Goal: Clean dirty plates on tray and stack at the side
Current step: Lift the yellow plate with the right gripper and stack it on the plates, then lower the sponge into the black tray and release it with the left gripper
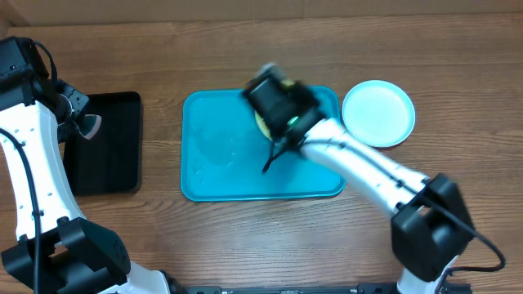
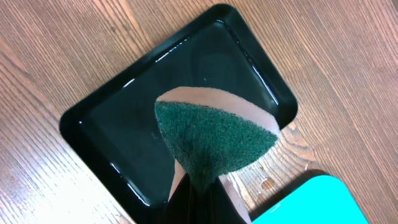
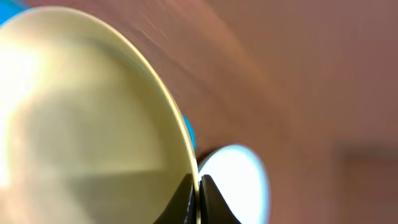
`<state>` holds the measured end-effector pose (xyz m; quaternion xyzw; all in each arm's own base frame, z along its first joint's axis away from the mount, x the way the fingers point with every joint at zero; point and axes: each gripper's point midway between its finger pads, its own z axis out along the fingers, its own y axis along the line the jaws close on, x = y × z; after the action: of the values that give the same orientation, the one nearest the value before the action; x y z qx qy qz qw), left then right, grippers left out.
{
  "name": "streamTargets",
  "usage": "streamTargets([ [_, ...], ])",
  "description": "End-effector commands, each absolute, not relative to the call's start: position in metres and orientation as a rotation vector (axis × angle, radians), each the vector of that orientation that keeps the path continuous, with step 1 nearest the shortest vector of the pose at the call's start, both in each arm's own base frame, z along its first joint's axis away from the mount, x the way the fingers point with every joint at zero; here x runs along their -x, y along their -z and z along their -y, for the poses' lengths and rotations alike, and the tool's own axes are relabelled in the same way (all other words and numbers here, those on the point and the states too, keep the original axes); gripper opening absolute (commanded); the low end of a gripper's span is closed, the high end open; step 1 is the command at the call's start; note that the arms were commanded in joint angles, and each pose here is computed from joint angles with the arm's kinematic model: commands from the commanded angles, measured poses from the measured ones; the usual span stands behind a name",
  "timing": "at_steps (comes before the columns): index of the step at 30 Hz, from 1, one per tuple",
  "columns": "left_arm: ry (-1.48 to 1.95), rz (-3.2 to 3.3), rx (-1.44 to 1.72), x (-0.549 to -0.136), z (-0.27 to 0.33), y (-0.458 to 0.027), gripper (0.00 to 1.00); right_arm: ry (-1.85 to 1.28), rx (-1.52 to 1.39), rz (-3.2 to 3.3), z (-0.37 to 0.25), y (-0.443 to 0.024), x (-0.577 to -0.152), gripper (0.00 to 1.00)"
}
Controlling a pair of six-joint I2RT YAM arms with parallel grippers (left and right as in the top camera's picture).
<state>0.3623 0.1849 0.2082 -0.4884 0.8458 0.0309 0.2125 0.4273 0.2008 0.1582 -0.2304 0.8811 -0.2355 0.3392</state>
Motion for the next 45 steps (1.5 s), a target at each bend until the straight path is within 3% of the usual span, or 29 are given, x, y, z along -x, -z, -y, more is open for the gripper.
streamTargets([
  [1,-0.072,-2.368,1.337,-0.364,-0.184,-0.206,0.04,-0.019,0.085,-2.403,-0.197,-0.195,-0.435,0.04],
  [6,-0.075,-2.373,1.329,-0.364,-0.184,-0.206,0.04,-0.474,-0.092,-2.477,-0.13,-0.208,-0.453,0.04],
  [14,-0.074,-2.371,1.329,-0.365,-0.184,-0.207,0.04,-0.351,-0.627,-2.67,0.027,-0.151,-0.423,0.04],
  [20,-0.073,-2.373,1.329,-0.365,-0.184,-0.206,0.04,-0.295,-0.77,-2.659,0.07,-0.109,-0.417,0.04],
  [27,-0.073,-2.372,1.33,-0.364,-0.184,-0.206,0.04,-0.27,-0.81,-2.634,0.073,-0.08,-0.416,0.04],
  [28,-0.074,-2.372,1.33,-0.364,-0.184,-0.206,0.04,-0.27,-0.812,-2.639,0.072,-0.078,-0.414,0.1],
  [30,-0.073,-2.372,1.329,-0.365,-0.184,-0.206,0.04,-0.274,-0.81,-2.646,0.07,-0.075,-0.414,0.43],
  [32,-0.073,-2.369,1.328,-0.365,-0.184,-0.207,0.04,-0.291,-0.799,-2.653,0.065,-0.075,-0.414,0.62],
  [40,-0.029,-2.359,1.311,-0.374,-0.182,-0.199,0.04,-0.501,-0.586,-2.712,-0.008,-0.08,-0.419,0.68],
  [45,-0.037,-2.386,1.304,-0.377,-0.184,-0.169,0.04,-0.553,-0.335,-2.733,-0.084,-0.084,-0.421,0.76],
])
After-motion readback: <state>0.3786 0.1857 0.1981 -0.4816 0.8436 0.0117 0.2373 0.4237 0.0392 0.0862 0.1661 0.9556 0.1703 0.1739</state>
